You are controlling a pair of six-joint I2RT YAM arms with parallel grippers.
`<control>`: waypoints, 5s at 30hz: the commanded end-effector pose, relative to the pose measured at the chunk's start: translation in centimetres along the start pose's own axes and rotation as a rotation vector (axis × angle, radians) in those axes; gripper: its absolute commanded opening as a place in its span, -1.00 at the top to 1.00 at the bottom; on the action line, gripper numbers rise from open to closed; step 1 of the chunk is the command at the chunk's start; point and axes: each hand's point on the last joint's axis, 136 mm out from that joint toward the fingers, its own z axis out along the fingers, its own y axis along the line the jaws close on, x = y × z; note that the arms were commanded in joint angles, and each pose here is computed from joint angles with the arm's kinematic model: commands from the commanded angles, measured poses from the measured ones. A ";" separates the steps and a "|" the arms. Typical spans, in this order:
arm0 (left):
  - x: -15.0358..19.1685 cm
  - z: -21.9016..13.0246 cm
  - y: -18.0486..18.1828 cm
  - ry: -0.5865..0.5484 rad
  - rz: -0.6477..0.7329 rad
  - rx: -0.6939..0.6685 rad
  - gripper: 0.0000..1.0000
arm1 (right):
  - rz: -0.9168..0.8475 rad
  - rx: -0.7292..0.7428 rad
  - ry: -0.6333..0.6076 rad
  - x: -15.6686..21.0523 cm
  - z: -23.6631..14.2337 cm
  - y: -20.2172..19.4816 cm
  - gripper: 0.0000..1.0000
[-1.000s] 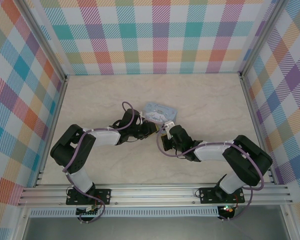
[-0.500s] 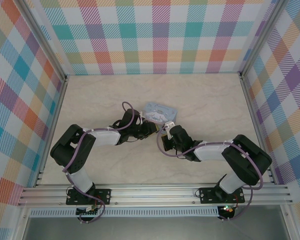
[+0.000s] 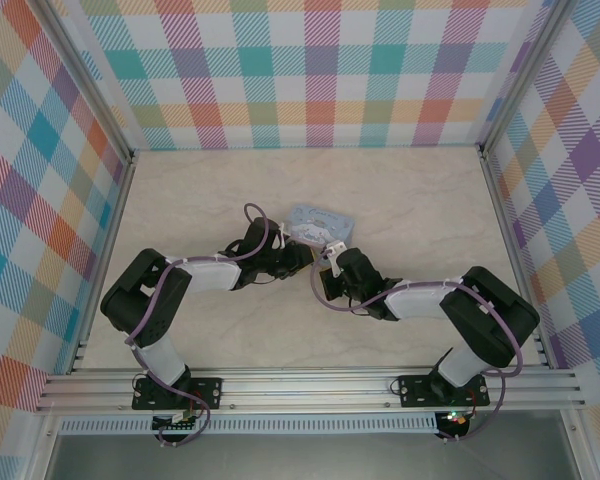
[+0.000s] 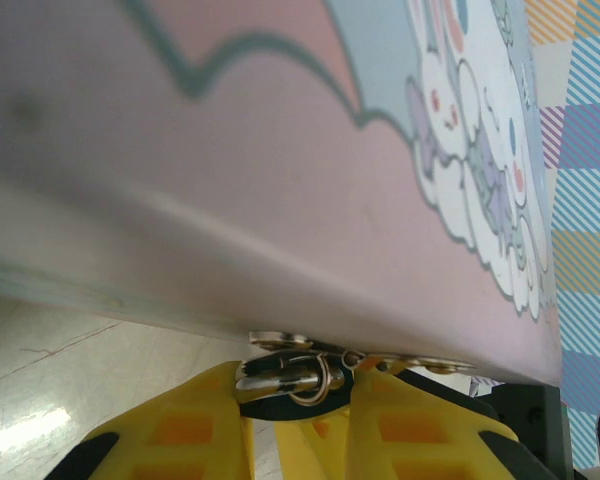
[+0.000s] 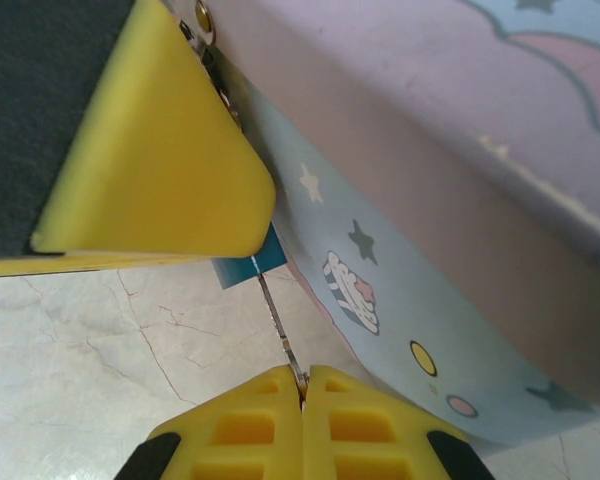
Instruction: Unlock the padlock with the key
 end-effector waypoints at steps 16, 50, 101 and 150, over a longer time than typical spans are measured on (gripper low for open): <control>0.6 -0.4 -2.3 0.017 0.025 0.060 0.56 | -0.001 -0.020 -0.065 -1.7 -0.8 0.1 0.93; 1.6 -1.0 -3.4 0.090 0.033 0.072 0.57 | -0.153 -0.023 -0.188 -4.8 -0.3 0.5 0.93; 1.8 -0.4 -2.6 0.109 0.033 0.048 0.57 | -0.160 -0.208 -0.221 -4.8 -0.9 2.4 0.96; 2.2 -1.6 -3.7 0.137 0.043 0.041 0.58 | -0.196 -0.228 -0.288 -7.3 -2.4 3.4 0.98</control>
